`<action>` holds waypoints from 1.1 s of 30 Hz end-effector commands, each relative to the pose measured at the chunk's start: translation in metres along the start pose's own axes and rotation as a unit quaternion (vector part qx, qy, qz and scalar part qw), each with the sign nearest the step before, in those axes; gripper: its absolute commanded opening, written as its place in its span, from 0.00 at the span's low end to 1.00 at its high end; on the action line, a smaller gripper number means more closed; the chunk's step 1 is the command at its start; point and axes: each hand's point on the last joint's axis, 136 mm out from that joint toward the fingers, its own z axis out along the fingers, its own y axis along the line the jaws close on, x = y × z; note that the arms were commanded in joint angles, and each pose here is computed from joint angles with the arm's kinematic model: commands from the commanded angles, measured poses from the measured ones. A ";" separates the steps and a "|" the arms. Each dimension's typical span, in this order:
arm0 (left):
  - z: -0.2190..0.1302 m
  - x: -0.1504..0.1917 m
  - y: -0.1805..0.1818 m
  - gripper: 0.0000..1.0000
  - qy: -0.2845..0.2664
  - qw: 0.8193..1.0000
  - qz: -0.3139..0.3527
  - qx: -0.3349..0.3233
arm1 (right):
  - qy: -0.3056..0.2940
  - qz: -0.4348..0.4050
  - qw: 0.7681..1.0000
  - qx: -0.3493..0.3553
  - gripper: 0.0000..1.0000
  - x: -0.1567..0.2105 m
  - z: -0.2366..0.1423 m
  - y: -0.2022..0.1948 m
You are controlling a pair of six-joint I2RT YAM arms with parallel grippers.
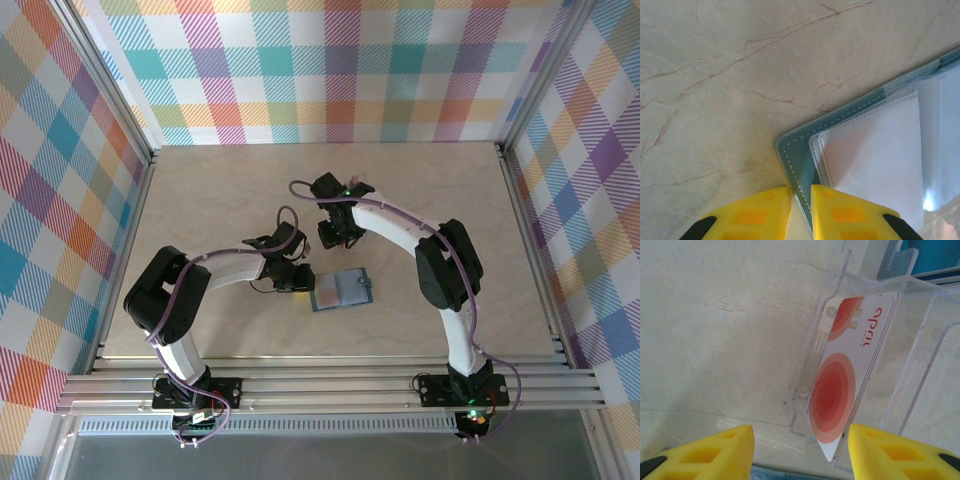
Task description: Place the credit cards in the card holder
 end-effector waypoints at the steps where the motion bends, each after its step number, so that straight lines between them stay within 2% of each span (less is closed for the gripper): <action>1: 0.010 0.013 0.004 0.20 0.019 1.000 0.007 -0.011 | 0.010 -0.007 1.000 0.003 0.53 0.002 0.002 -0.003; 11: 0.010 0.013 0.002 0.20 0.018 1.000 0.008 -0.007 | 0.022 -0.012 0.999 0.020 0.52 0.009 0.013 -0.007; 21: 0.009 0.013 0.002 0.20 0.017 1.000 0.009 -0.007 | 0.003 -0.017 0.998 -0.066 0.51 0.007 0.002 0.022; 33: 0.007 0.013 0.000 0.20 0.017 1.000 0.009 -0.004 | -0.001 -0.014 0.995 -0.095 0.50 0.005 -0.002 0.031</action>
